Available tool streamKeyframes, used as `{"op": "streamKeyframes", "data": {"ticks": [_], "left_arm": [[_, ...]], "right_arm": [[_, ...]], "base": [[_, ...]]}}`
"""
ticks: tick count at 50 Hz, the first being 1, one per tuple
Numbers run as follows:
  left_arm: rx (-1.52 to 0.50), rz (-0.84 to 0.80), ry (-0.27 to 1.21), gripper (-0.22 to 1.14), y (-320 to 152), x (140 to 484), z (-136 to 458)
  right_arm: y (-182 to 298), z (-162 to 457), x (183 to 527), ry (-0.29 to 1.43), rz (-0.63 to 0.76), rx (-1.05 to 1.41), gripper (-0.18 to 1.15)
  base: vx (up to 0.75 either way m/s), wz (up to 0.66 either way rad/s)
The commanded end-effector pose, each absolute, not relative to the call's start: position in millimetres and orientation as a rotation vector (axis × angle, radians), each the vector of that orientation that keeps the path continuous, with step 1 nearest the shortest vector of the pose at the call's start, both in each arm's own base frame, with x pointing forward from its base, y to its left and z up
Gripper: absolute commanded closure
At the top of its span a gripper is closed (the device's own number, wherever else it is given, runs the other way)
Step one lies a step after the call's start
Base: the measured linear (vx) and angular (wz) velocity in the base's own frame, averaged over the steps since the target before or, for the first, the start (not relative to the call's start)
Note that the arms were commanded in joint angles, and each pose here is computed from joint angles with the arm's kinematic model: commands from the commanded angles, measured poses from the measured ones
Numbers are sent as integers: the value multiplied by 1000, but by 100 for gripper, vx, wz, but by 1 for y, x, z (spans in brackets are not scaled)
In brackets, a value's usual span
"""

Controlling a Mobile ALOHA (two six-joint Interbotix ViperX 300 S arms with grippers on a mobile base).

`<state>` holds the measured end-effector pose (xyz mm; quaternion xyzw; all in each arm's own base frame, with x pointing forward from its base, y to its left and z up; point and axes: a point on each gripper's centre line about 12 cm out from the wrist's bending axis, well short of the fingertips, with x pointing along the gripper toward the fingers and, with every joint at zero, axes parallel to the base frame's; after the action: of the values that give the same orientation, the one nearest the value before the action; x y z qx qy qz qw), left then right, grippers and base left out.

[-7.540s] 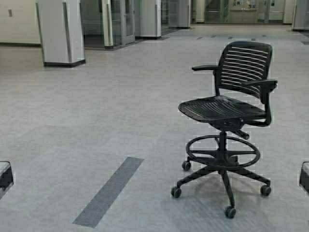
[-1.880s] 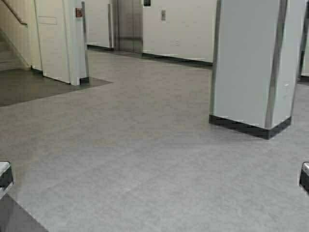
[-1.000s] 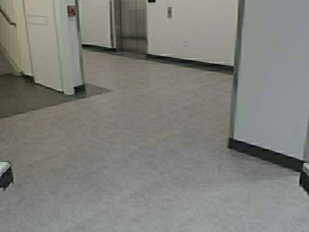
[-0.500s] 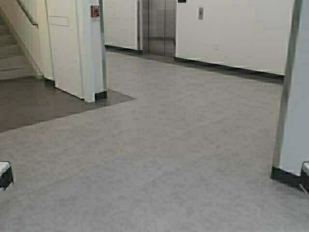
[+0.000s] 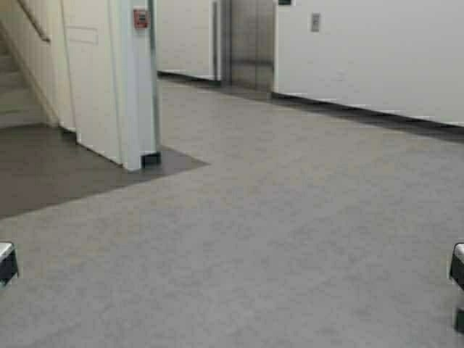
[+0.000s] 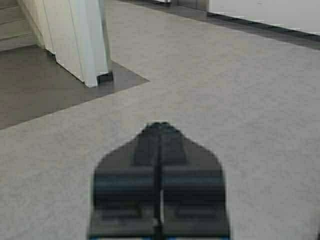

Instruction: Navigate to elevator, push the call button, then enter the elevator

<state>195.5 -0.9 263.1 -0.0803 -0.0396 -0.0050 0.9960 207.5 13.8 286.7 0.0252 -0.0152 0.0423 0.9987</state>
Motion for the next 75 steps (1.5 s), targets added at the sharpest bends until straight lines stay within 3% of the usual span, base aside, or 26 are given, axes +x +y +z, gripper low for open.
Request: {"op": "streamKeyframes", "data": {"ticks": [1, 75], "left_arm": [[-159, -12, -93, 89, -1, 200, 271], [-215, -19, -125, 89, -1, 192, 274]], "right_arm": [[14, 292, 209, -44, 86, 41, 92], [14, 283, 213, -20, 86, 80, 92]], "base": [[87, 14], [85, -7]]}}
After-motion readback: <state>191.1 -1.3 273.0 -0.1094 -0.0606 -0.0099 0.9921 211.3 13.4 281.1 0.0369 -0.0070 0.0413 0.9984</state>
